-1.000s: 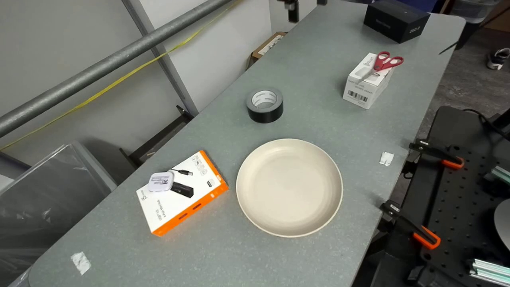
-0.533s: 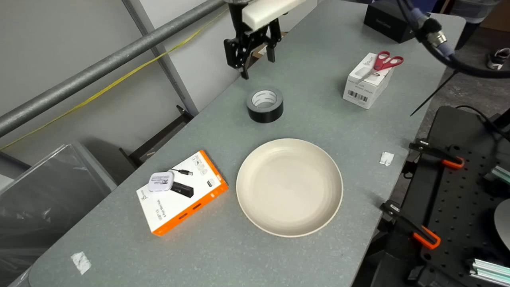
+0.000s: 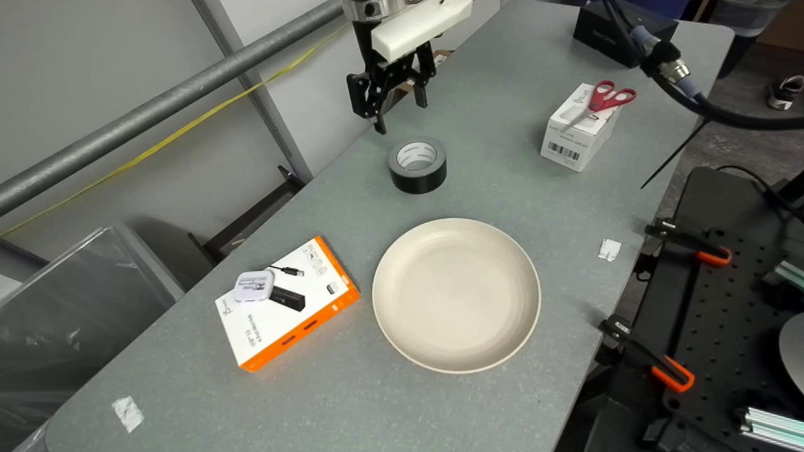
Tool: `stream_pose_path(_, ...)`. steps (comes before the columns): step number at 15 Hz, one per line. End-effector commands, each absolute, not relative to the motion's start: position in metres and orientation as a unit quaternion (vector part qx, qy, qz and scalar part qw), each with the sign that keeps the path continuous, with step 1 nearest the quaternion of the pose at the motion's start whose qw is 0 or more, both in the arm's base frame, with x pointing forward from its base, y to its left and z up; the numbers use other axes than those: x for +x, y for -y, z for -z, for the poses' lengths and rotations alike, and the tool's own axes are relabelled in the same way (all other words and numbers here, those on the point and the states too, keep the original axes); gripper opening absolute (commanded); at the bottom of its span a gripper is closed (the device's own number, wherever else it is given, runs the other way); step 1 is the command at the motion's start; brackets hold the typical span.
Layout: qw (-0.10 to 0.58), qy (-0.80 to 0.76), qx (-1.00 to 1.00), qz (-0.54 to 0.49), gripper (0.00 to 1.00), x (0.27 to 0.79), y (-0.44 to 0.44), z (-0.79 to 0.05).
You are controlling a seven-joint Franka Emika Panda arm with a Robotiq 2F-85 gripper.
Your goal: Place the black masking tape on the white plate
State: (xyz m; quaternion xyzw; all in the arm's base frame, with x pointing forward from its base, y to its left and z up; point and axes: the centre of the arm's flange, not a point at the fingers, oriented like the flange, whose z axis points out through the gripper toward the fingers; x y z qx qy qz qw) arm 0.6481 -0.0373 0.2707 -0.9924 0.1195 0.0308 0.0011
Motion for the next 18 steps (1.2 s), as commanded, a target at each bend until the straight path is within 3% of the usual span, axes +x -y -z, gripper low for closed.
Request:
stream_pose_path(1,-0.002,-0.14,-0.99,-0.025,1.0,0.658,0.029,-0.243)
stream_pose_path(9,0.001,-0.167,-0.986,0.018,1.0,0.66,0.011,-0.185)
stream_pose_path(13,0.002,-0.173,-0.985,-0.009,1.0,0.66,0.0,-0.156)
stream_pose_path(14,-0.001,-0.174,-0.985,-0.013,0.79,0.658,-0.002,-0.15)
stream_pose_path(18,0.005,-0.178,-0.984,-0.011,0.5,0.655,-0.001,-0.148)
